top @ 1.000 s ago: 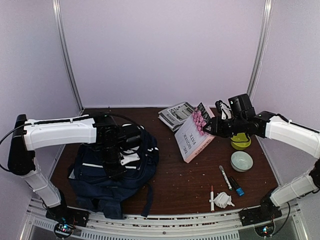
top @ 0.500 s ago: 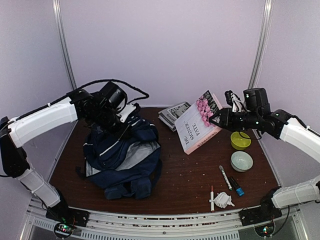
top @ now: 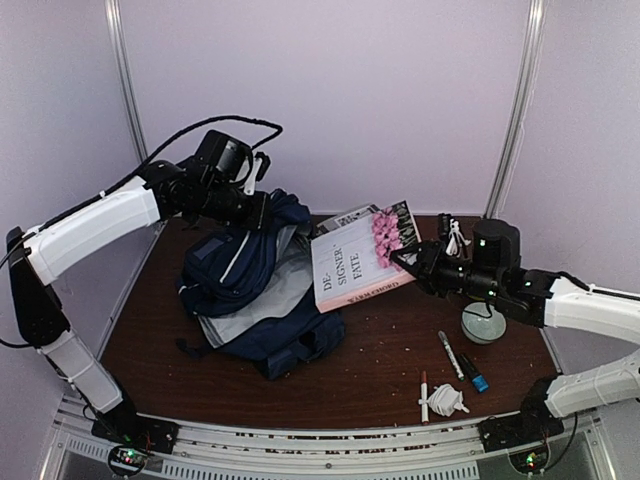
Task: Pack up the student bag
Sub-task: Grab the largest pocket of the student bag, then place the book in the largest pocket of the bag.
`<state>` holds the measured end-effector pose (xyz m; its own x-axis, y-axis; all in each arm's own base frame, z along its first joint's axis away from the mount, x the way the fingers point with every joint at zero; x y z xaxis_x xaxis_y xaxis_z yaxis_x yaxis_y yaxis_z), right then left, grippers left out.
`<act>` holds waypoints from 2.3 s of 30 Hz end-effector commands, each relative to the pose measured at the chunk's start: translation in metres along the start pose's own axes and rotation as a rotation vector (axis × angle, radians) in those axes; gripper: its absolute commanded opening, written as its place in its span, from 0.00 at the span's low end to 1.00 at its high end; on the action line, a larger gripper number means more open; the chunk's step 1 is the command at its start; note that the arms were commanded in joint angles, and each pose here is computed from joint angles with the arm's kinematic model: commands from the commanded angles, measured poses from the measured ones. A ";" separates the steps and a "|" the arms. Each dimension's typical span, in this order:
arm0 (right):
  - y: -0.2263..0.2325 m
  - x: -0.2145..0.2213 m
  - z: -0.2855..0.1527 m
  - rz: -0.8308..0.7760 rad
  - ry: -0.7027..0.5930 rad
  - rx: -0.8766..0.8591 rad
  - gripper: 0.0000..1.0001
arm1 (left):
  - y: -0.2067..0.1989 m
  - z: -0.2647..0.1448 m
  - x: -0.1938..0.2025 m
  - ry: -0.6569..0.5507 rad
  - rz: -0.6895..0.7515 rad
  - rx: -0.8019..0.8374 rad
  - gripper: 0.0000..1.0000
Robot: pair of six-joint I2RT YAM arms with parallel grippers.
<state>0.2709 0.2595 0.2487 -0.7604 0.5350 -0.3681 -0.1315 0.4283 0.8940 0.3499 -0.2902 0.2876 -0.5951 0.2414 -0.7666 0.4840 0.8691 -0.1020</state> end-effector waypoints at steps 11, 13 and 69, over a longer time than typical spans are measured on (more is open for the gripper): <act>0.015 -0.005 0.071 0.312 -0.172 -0.101 0.23 | -0.056 -0.089 -0.163 -0.573 -0.036 0.249 0.00; 0.020 0.003 0.088 0.357 -0.133 -0.119 0.24 | -0.055 -0.097 -0.167 -0.582 -0.004 0.231 0.00; 0.039 0.108 0.130 -0.354 0.409 0.127 0.44 | -0.035 -0.108 -0.137 -0.542 0.117 0.159 0.00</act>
<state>0.2615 0.3869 0.1894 -0.8534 -0.0118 -0.5211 -0.3424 0.7664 0.5434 0.3587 -0.2874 0.3320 -0.4618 0.2825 -0.8408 0.5326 0.8463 -0.0083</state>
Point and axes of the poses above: each gripper's point midway between its finger pads, its own z axis out along the fingers, its own y axis along the line the jaws close on, x = y × z, the point moved 1 cm from there along -z, back along the fingers, and after that the axes turned 6 degrees about z, right-handed, at the moved point
